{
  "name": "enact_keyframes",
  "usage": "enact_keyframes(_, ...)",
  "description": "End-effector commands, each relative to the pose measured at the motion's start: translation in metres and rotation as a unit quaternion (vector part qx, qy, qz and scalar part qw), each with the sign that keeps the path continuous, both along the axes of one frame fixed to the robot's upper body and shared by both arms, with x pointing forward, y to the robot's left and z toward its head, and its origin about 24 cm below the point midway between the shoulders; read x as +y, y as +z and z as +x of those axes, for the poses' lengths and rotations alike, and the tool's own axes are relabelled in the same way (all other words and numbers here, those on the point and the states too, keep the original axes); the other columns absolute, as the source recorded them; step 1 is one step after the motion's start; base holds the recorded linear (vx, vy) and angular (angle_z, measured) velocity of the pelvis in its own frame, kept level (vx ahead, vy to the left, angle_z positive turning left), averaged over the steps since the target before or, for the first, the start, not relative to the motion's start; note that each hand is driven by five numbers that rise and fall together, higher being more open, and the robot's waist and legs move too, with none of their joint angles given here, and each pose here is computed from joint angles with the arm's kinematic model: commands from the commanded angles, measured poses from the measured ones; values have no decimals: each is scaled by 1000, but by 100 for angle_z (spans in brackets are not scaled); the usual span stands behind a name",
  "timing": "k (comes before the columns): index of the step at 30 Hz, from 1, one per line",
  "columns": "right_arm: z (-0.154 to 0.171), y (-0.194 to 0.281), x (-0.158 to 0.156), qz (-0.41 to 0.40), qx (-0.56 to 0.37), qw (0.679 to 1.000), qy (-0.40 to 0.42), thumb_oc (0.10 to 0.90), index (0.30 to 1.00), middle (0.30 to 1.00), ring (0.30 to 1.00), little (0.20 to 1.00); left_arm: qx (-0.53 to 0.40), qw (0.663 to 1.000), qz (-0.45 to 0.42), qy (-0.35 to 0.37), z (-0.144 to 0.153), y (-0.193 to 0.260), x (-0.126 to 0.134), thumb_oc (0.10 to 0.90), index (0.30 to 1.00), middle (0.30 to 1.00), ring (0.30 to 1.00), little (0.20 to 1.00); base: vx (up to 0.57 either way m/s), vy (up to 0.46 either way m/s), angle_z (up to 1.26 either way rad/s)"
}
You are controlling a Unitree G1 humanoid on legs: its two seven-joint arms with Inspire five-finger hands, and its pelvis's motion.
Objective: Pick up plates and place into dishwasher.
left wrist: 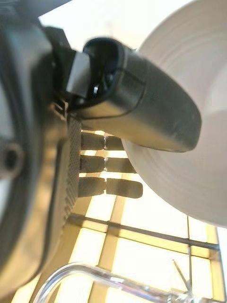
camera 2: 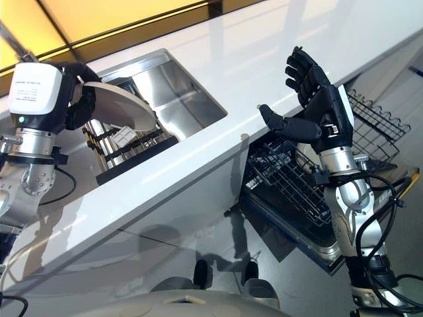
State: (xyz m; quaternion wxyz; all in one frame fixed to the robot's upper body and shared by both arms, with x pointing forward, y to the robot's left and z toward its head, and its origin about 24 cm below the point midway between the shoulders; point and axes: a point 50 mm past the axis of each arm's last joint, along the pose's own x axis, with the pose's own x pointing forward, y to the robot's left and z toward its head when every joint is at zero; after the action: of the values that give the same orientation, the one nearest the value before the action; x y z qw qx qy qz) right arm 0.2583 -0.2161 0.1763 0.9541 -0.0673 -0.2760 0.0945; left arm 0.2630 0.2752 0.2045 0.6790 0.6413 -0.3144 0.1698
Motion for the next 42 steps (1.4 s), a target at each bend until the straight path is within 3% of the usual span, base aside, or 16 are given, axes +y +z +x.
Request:
enact_keyframes(1,-14,61,32,-40,-156,983,84,800,900,900,900,900,-203,974,-7,-96,-19,71,-26,100,300,300,300,200,-46,-179,19)
enact_keyframes(7,-16,70,55,-102,-203,968,108,800,900,900,900,900,-193,970,-32,-141,-14,65,-43,100,300,300,300,200,-38,-123,13)
enact_keyframes(14,-10,72,77,-169,-188,954,158,800,900,900,900,900,-192,965,-38,-174,-11,63,-57,100,300,300,300,200,-35,-71,8)
enact_keyframes(26,-2,57,100,-96,-102,954,267,800,900,900,900,900,-191,963,-20,-192,-3,54,-74,100,300,300,300,200,-6,-9,-1)
enact_keyframes(37,4,47,104,-39,-79,971,221,800,900,900,900,900,-164,945,-46,-281,-4,39,-106,100,300,300,300,200,0,-5,-2)
enact_keyframes(38,5,46,104,-39,-78,973,214,309,479,479,479,409,-162,942,-51,-290,-5,39,-108,100,300,300,300,200,0,0,0)
enact_keyframes(39,6,45,102,-37,-77,976,202,100,300,300,300,200,-161,937,-52,-306,-8,38,-112,100,300,300,300,200,0,0,0)
enact_keyframes(42,7,44,97,-20,-77,981,179,100,300,300,300,200,-157,924,-50,-344,-15,37,-122,100,300,300,300,200,0,0,0)
